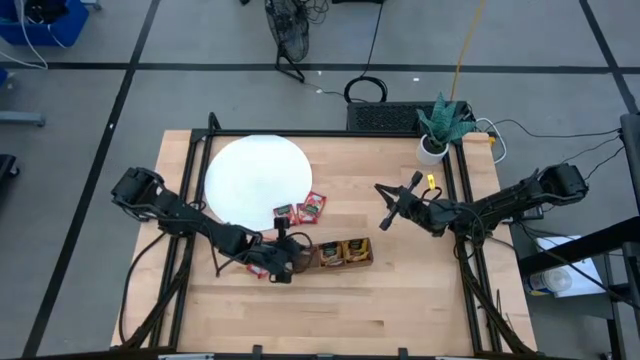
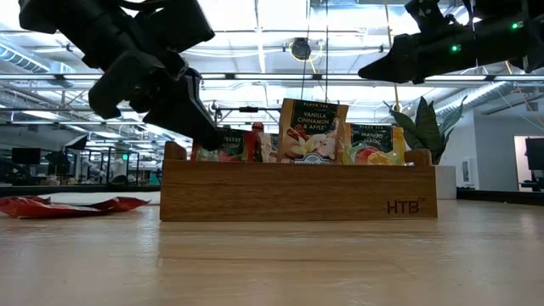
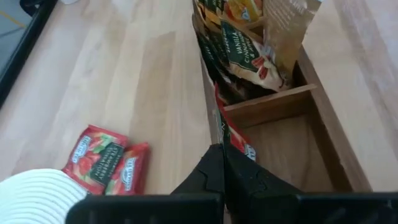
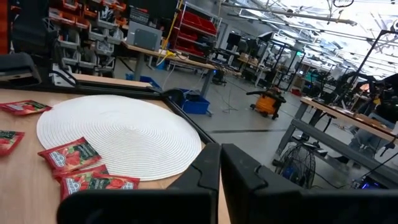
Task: Pick & Place Tea
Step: Put the red tea bag into the left section of the wooden organizer
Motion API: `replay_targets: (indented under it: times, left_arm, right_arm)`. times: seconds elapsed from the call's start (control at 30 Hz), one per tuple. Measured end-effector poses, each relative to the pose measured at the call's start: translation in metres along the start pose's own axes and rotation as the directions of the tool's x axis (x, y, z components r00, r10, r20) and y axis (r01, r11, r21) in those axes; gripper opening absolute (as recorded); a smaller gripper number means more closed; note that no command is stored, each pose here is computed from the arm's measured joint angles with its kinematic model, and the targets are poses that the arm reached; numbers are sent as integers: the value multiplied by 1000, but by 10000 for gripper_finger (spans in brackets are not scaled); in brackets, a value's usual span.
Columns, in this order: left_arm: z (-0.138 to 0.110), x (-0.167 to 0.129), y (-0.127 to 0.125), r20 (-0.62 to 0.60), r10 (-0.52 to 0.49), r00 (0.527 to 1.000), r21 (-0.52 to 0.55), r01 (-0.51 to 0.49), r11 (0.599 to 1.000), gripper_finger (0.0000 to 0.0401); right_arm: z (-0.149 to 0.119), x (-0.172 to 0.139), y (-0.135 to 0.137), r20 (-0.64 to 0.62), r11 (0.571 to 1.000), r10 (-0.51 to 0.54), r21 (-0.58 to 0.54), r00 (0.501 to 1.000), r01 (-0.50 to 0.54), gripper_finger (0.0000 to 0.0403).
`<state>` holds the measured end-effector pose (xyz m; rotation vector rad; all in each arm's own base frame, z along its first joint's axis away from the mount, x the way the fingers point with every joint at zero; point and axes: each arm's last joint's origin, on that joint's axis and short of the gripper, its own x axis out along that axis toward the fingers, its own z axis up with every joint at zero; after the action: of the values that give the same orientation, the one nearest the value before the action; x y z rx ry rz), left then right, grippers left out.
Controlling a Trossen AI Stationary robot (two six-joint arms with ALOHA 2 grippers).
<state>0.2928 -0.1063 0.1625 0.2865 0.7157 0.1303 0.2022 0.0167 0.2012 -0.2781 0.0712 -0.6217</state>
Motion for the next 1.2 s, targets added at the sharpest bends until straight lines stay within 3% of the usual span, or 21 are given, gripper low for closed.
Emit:
replay_targets:
  times: [0.53,0.67,0.8,0.87,1.0,1.07,1.2]
  left_arm:
    - [1,-2,2,7,1,1000,-3,-1,1000,77]
    - [10,-17,9,50,23,998,12,-23,1000,86]
    - [19,-50,29,86,142,986,-55,-137,989,87]
    - [15,-65,43,43,206,978,-185,-195,963,88]
    - [-9,-73,78,-215,166,962,-410,-244,879,88]
    - [-23,-71,88,-349,158,924,-420,-305,855,88]
    - [-37,-65,93,-506,69,860,-382,-295,876,88]
  right_arm:
    - [-1,0,0,-10,1000,3,-11,1000,-3,4]
    - [-1,0,0,-10,1000,3,-11,1000,-3,4]
    - [-2,0,1,-16,1000,5,-17,1000,-5,4]
    - [-2,0,1,-21,1000,6,-22,1000,-7,4]
    - [-3,0,1,-28,1000,8,-30,1000,-8,4]
    - [-4,1,1,-30,1000,5,-31,1000,-6,4]
    - [-4,2,-1,-35,999,-7,-33,999,6,4]
